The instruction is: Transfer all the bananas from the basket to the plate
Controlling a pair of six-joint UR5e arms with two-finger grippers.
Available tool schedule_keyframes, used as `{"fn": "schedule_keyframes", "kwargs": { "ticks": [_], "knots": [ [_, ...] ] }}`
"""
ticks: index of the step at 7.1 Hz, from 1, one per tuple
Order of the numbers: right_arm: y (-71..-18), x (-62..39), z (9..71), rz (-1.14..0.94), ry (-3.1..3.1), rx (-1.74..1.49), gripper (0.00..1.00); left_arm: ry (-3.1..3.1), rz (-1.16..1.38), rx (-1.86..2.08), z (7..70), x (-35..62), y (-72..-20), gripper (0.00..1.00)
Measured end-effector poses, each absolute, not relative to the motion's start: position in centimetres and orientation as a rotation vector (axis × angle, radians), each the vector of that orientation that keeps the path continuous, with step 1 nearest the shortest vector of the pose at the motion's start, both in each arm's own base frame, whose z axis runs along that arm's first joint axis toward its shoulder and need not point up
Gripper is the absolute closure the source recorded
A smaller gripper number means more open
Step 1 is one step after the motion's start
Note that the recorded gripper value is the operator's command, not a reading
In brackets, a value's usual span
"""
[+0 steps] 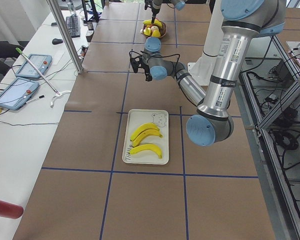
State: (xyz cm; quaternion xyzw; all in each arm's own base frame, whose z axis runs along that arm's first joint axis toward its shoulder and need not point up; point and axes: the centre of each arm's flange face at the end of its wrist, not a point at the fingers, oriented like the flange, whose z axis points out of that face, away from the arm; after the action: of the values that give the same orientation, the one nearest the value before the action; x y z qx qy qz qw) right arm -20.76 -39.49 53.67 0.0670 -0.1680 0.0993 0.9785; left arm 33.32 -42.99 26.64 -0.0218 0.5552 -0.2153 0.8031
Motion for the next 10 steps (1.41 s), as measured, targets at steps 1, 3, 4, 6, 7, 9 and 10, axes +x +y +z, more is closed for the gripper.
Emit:
{"fn": "schedule_keyframes", "kwargs": {
  "ticks": [1, 3, 4, 6, 7, 9, 10],
  "knots": [
    [-39.5, -20.9, 54.4, 0.199, -0.329, 0.124, 0.05, 1.195, -0.460, -0.044, 26.3, 33.4, -43.0, 0.00],
    [-39.5, -21.2, 54.9, 0.196, -0.329, 0.109, 0.30, 1.201, -0.457, -0.040, 25.9, 33.4, -43.1, 0.00],
    [-39.5, -21.3, 54.8, 0.192, -0.337, 0.101, 0.38, 1.203, -0.457, -0.039, 25.7, 33.5, -43.1, 0.00],
    [-39.3, -21.3, 54.8, 0.165, -0.342, 0.096, 0.38, 1.206, -0.456, -0.039, 25.5, 33.5, -43.2, 0.00],
    [-39.2, -21.2, 55.0, 0.154, -0.340, 0.095, 0.37, 1.206, -0.455, -0.039, 25.5, 33.5, -43.2, 0.00],
    [-39.0, -21.0, 55.4, 0.146, -0.333, 0.090, 0.63, 1.206, -0.455, -0.040, 25.5, 33.5, -43.2, 0.00],
    [-38.9, -20.9, 55.4, 0.142, -0.331, 0.089, 0.91, 1.206, -0.455, -0.040, 25.5, 33.5, -43.2, 0.00]
  ]
}}
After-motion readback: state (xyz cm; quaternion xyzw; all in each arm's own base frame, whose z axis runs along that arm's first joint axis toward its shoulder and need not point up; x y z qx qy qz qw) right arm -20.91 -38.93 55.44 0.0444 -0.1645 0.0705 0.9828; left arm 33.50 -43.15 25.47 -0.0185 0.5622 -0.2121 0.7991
